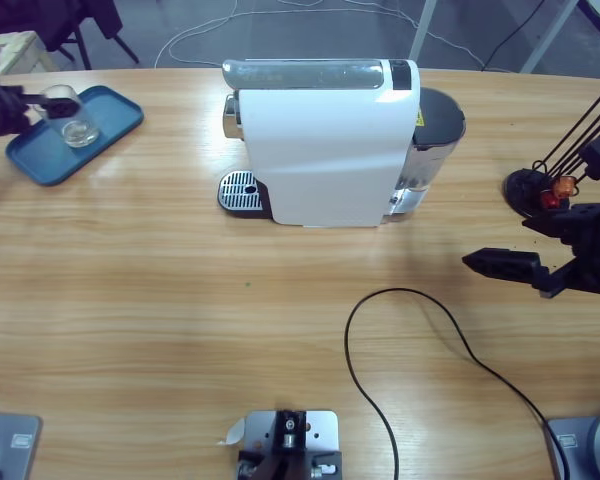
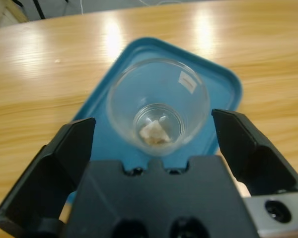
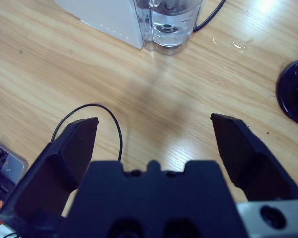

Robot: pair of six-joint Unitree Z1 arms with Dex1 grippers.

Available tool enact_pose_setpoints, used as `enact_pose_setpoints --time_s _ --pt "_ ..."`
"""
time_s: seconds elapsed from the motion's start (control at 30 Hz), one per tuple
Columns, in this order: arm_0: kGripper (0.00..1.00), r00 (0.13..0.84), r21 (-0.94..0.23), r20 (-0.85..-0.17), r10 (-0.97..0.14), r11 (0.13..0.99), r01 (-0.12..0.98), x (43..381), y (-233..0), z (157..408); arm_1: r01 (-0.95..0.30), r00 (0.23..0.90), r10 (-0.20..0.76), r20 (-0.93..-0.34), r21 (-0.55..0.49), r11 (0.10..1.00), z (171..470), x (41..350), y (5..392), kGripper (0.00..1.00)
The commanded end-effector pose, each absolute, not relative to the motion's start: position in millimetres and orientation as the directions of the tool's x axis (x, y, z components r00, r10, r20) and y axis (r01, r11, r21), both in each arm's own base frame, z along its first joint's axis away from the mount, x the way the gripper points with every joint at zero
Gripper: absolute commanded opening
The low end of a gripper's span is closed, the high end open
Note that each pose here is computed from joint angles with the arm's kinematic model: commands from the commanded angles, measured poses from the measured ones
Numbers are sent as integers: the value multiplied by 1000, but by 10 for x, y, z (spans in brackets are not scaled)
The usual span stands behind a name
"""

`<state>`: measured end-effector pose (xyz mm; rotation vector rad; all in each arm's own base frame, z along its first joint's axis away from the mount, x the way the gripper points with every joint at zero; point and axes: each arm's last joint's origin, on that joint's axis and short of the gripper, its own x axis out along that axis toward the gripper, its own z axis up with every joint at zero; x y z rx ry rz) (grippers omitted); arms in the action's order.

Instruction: Pour coffee

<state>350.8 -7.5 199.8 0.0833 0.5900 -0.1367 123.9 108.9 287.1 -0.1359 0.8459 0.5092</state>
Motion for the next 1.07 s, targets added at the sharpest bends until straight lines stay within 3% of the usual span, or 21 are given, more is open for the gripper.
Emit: enact_pose_setpoints --time_s 0.03,0.13,0.23,0.33,0.43,0.5,0.57,0.73,0.83,0.97,1.07 --pt "1000 889 79 -444 -111 984 162 2502 -131 2756 -466 558 349 -753 64 882 2789 1136 995 1000" --pt "1000 808 10 -512 -291 939 344 2069 -443 2916 -457 584 349 -733 59 888 2831 1106 953 1000" --pt "1000 714 -57 -536 -450 864 501 1642 -647 2958 -450 627 366 -688 64 891 2916 1015 855 1000" --pt "1000 609 -61 -585 -535 778 625 1434 -832 2911 -434 670 322 -669 -1 901 2953 979 779 1000" --pt "1000 544 -76 -641 -542 750 657 1308 -858 2800 -431 691 283 -666 -65 900 2966 1000 769 1000" --pt "1000 532 -150 -637 -558 766 625 1203 -810 2734 -440 668 281 -689 -61 896 2936 1032 810 1000" --pt "1000 462 -234 -599 -654 695 680 1050 -790 2712 -463 630 289 -720 -50 885 2889 1076 873 1000" --pt "1000 481 -207 -489 -727 633 746 821 -692 2693 -509 582 342 -738 -2 861 2875 1076 922 1000" --pt "1000 444 -218 -490 -750 599 771 798 -724 2664 -514 577 350 -738 5 858 2875 1069 922 1000" --pt "1000 463 -220 -533 -708 644 732 896 -759 2604 -514 572 345 -744 3 858 2861 1083 935 1000" --pt "1000 476 -211 -526 -705 651 729 868 -736 2604 -515 572 347 -743 4 857 2860 1080 933 1000"
